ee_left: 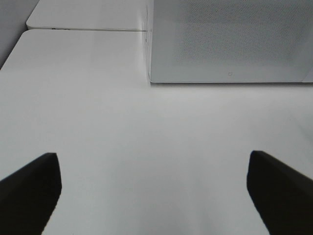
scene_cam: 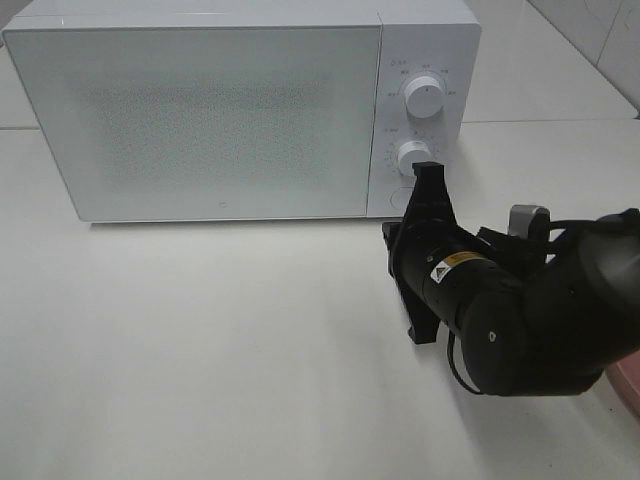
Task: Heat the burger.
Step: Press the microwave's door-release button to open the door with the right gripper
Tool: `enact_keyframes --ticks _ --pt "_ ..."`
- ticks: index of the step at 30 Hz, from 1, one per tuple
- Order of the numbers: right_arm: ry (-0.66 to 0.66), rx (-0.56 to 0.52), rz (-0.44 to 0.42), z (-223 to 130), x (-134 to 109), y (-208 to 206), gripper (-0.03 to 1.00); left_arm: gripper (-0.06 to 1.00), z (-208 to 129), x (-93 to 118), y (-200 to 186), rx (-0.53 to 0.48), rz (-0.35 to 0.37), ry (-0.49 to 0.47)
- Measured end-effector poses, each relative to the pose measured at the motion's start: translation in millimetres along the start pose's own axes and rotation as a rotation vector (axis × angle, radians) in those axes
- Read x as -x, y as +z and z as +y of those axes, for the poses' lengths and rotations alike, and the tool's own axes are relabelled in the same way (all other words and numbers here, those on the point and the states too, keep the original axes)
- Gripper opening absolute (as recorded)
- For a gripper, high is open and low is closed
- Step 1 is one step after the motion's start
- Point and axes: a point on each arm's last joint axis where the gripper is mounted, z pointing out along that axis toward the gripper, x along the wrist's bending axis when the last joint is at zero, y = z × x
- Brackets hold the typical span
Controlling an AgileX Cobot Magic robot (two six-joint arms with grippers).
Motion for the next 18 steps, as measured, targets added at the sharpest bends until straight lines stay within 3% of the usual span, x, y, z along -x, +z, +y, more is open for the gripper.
enact_keyframes --ticks 18 --pt "0.037 0.054 -0.021 25 -14 30 0.00 0.97 0 0 0 0.000 0.001 0.001"
